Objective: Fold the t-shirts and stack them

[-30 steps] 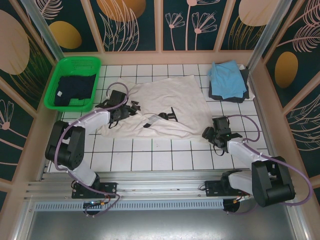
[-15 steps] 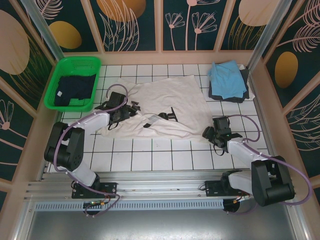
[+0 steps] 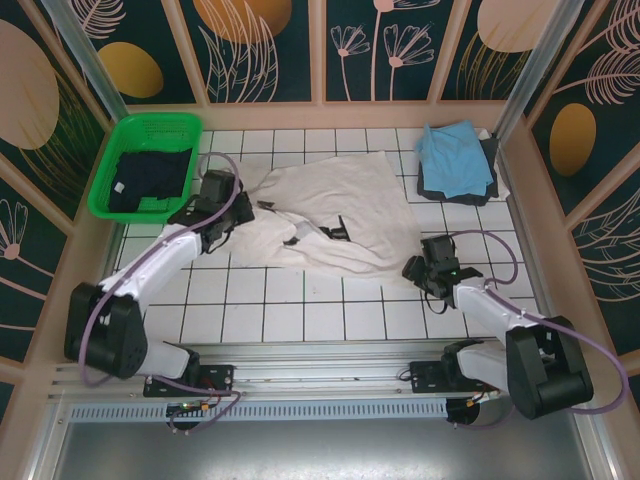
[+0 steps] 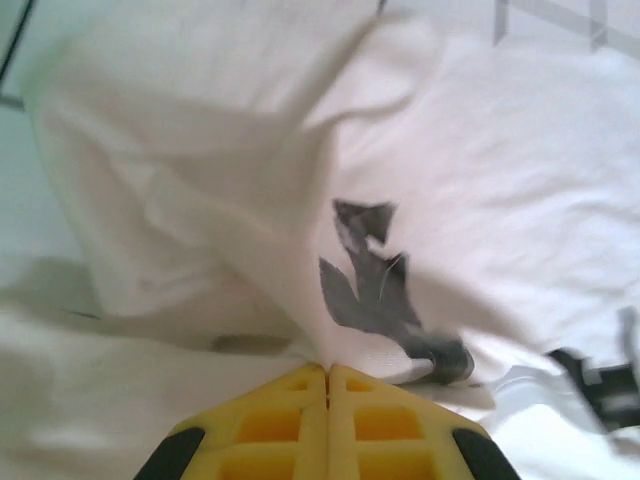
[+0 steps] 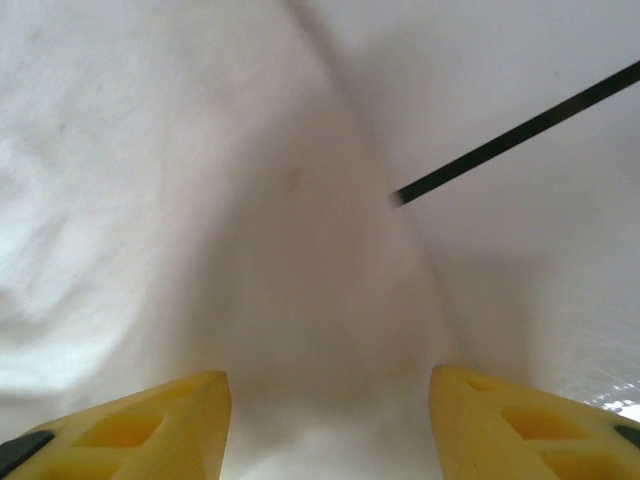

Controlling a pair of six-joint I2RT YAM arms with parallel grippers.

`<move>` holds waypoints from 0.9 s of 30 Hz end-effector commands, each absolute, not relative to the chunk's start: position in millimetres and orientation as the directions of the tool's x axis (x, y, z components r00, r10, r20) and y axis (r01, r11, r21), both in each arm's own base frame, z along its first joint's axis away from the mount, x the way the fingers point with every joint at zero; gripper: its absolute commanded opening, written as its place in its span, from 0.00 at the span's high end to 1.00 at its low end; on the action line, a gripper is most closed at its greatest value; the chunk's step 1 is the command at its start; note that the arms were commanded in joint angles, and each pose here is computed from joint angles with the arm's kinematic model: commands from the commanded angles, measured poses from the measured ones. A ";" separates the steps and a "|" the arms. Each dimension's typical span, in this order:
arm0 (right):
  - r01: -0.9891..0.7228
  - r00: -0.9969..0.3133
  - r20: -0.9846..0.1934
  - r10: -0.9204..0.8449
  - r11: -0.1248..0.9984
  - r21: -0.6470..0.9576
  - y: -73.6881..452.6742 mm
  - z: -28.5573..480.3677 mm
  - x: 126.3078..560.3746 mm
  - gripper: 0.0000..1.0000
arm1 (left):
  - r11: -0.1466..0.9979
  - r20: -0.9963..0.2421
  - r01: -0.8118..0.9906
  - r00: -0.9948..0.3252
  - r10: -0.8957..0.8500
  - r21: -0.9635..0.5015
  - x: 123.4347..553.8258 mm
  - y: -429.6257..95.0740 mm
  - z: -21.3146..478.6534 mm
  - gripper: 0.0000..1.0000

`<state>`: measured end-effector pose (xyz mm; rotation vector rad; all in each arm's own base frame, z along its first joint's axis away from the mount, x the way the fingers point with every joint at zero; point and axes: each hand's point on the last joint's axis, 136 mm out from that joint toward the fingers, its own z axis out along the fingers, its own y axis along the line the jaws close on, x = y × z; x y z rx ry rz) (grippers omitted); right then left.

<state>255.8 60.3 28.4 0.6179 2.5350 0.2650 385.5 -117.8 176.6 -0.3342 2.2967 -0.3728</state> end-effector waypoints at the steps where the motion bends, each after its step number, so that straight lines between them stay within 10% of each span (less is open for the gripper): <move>1: 0.421 -0.749 -0.442 0.493 0.870 0.257 49.9 28.9 248.0 0.46 | 0.910 -0.730 -0.094 -0.566 -0.382 -0.403 382.7 -111.4 233.2 1.00; 6: 0.361 -0.786 -0.388 0.481 0.867 0.344 72.9 20.1 243.5 0.59 | 0.901 -0.754 -0.081 -0.519 -0.403 -0.425 369.0 -104.4 253.8 1.00; 19: 0.234 -0.833 -0.389 0.394 0.887 0.397 124.2 36.2 228.8 0.49 | 0.925 -0.711 -0.144 -0.601 -0.364 -0.352 380.5 -103.1 196.9 1.00; 27: 0.253 -0.840 -0.401 0.365 0.918 0.305 112.1 19.4 234.1 0.61 | 0.932 -0.664 -0.197 -0.658 -0.355 -0.304 376.9 -96.2 161.3 0.53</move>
